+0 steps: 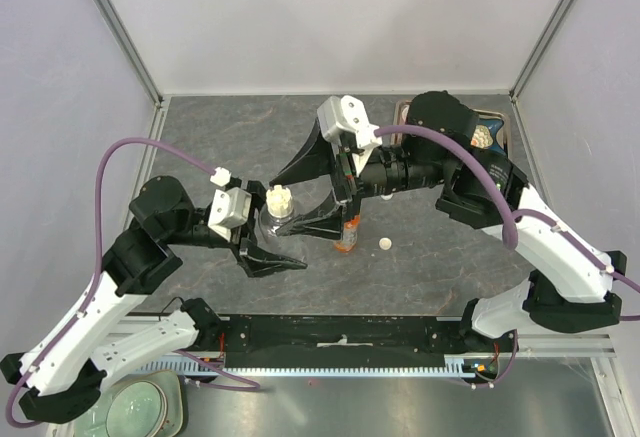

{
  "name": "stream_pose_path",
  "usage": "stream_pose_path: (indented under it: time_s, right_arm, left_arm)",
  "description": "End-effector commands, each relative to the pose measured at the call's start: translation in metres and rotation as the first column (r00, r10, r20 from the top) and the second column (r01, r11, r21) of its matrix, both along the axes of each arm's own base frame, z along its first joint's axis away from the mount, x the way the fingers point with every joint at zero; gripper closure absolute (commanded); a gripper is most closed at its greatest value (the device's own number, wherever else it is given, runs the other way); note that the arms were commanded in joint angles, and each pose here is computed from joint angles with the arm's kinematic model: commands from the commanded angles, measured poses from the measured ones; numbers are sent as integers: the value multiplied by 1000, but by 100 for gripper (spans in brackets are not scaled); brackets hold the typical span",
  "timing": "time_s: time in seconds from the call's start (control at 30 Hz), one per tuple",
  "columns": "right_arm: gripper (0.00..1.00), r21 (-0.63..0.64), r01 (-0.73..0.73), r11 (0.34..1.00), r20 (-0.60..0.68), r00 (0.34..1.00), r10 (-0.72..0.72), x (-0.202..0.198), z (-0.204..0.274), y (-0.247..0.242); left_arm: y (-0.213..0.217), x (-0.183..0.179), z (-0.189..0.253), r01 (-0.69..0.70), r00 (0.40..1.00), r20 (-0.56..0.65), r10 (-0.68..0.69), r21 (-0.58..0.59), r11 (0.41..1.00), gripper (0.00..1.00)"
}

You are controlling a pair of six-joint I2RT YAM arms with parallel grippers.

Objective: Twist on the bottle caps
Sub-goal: Screw the bottle cap onto the plastic bottle.

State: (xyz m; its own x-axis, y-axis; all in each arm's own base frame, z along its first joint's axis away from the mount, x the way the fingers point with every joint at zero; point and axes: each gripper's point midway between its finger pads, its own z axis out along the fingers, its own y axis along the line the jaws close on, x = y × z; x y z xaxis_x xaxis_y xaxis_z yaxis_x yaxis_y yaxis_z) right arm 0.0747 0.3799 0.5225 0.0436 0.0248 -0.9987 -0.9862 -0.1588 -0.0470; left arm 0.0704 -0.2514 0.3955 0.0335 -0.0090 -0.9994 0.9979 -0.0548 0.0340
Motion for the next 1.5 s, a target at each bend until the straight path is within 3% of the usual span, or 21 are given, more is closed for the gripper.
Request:
stream_pose_path:
  time_s: [0.0, 0.37, 0.63, 0.8, 0.9, 0.97, 1.1, 1.27, 1.47]
  right_arm:
    - [26, 78, -96, 992, -4, 995, 96, -13, 23, -6]
    - [43, 81, -110, 991, -51, 992, 114, -9, 22, -4]
    - [44, 41, -98, 994, -84, 991, 101, -1, 8, 3]
    - [60, 29, -75, 997, -96, 992, 78, 5, 5, 2]
    - [77, 24, -43, 999, -100, 994, 45, 10, 2, -1]
    - [90, 11, -3, 1000, -108, 994, 4, 16, -3, -2]
    - [98, -43, 121, 992, -126, 984, -125, 37, -18, -2]
    - [100, -127, 302, 945, -160, 934, -320, 69, -45, -4]
    - [100, -187, 507, 842, -193, 821, -537, 101, -73, -2]
  left_arm:
    - [3, -6, 3, 31, 998, 49, -30, -18, 999, 98]
    - [5, -6, 4, 23, 998, 61, -22, -22, 999, 98]
    - [5, -5, 8, 14, 998, 69, -12, -29, 999, 98]
    - [4, -1, 10, -3, 997, 77, 5, -32, 999, 98]
    - [4, 2, 12, -22, 996, 82, 25, -38, 999, 98]
    - [4, 5, 13, -36, 996, 86, 39, -42, 998, 98]
    - [4, 22, 19, -127, 986, 102, 132, -55, 990, 98]
    - [12, 56, 25, -313, 938, 131, 320, -75, 947, 97]
    - [23, 87, 29, -476, 862, 144, 485, -98, 874, 97]
